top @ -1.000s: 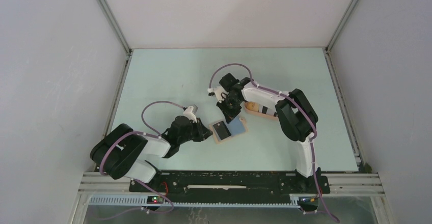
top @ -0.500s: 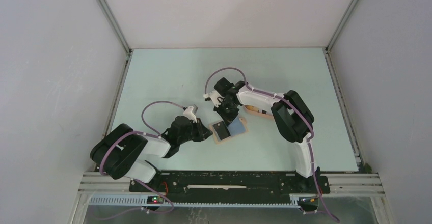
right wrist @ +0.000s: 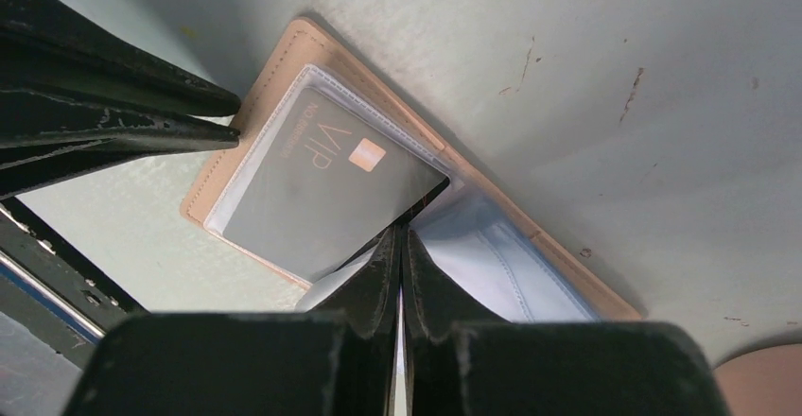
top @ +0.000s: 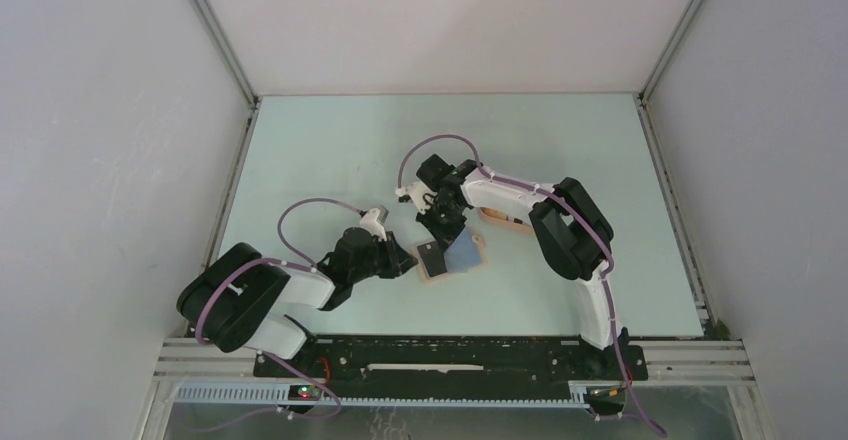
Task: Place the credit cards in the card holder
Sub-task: Insert the credit card into the card holder.
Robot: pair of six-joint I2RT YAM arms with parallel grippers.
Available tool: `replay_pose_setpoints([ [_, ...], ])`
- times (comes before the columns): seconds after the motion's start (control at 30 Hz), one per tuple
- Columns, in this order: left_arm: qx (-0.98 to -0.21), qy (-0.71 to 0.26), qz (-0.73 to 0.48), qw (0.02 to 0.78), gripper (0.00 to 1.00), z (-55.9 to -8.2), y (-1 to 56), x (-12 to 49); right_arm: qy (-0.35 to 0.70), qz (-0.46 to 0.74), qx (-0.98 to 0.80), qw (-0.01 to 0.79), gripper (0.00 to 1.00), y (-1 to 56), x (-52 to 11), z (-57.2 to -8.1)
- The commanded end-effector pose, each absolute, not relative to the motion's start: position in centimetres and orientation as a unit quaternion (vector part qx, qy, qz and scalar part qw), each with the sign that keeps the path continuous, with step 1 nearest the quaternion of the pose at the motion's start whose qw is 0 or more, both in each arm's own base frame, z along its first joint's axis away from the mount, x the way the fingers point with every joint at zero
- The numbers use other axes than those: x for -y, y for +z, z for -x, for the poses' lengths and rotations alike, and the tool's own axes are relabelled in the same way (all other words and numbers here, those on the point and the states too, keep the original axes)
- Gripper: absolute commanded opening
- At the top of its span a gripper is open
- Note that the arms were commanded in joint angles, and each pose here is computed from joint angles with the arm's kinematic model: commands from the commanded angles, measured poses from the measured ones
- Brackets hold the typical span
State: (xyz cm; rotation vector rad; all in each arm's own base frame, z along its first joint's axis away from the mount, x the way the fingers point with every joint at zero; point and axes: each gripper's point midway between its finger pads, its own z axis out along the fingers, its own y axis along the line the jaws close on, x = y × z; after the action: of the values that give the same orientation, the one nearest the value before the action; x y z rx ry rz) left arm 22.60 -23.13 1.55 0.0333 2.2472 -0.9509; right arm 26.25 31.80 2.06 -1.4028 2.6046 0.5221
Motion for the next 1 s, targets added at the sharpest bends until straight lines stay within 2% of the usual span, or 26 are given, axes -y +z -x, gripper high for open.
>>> replay_pose_setpoints([
  [0.0,-0.89,-0.338,-0.014,0.306,0.17,-21.1,-0.6,22.1,0.183,0.478,-0.856,0.075,0.08,3.2,-32.8,-26.1],
  [0.17,-0.89,-0.335,-0.014,0.309,0.18,-21.2,-0.6,22.0,0.196,0.489,-0.843,0.109,0.11,6.0,-32.6,-26.6],
  [0.37,-0.89,-0.334,-0.015,0.31,0.18,-21.3,-0.4,22.0,0.24,0.521,-0.816,0.075,0.16,6.2,-33.4,-23.9],
  [0.97,-0.891,-0.331,-0.017,0.309,0.18,-21.1,-0.6,21.9,0.125,0.522,-0.842,0.059,0.16,2.4,-30.6,-25.7],
])
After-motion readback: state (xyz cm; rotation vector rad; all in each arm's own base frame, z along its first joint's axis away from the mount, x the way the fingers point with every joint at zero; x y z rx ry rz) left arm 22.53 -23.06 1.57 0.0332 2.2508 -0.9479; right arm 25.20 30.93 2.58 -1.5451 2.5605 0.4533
